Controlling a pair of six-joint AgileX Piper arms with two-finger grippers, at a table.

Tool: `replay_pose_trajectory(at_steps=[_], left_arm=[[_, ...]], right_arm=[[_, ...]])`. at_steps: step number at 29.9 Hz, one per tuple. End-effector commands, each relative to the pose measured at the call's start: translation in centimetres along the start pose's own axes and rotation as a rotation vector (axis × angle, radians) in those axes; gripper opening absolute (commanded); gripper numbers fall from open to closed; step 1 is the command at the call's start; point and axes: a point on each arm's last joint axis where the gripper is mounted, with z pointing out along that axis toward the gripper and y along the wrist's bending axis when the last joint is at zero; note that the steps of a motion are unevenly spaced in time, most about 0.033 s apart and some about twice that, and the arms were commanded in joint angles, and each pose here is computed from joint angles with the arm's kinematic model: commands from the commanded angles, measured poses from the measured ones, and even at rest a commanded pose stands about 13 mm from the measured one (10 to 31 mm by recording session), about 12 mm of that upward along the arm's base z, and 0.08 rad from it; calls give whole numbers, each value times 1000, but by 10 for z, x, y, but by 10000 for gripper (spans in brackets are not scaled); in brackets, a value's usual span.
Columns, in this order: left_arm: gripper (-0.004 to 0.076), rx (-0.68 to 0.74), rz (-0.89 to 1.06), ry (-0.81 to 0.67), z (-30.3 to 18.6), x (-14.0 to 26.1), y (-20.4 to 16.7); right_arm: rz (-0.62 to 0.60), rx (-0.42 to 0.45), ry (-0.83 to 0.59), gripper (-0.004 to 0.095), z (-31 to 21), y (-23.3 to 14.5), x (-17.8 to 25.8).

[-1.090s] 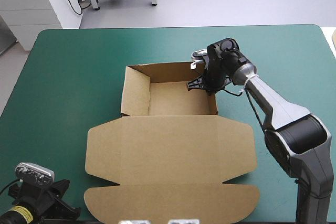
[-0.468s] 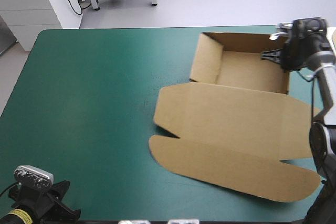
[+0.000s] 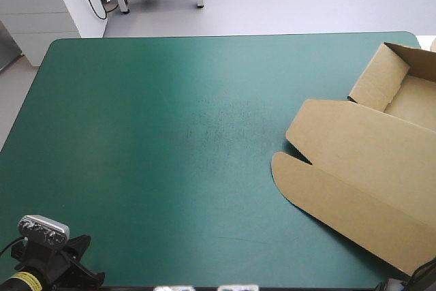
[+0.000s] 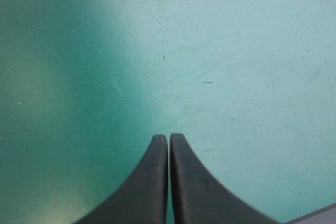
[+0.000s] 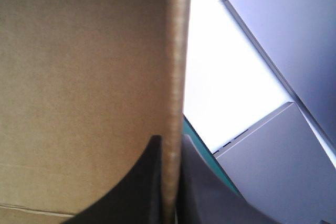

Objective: Fold the box

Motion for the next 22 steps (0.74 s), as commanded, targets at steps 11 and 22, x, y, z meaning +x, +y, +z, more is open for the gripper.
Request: replay_pose_trajectory(at_steps=[11, 22], left_arm=[[-8, 8, 1, -62, -4, -10, 0], [-8, 8, -5, -62, -4, -10, 0]], right_arm=[[34, -88, -62, 393, -23, -14, 0], [-13, -150, -212, 35, -87, -12, 13]])
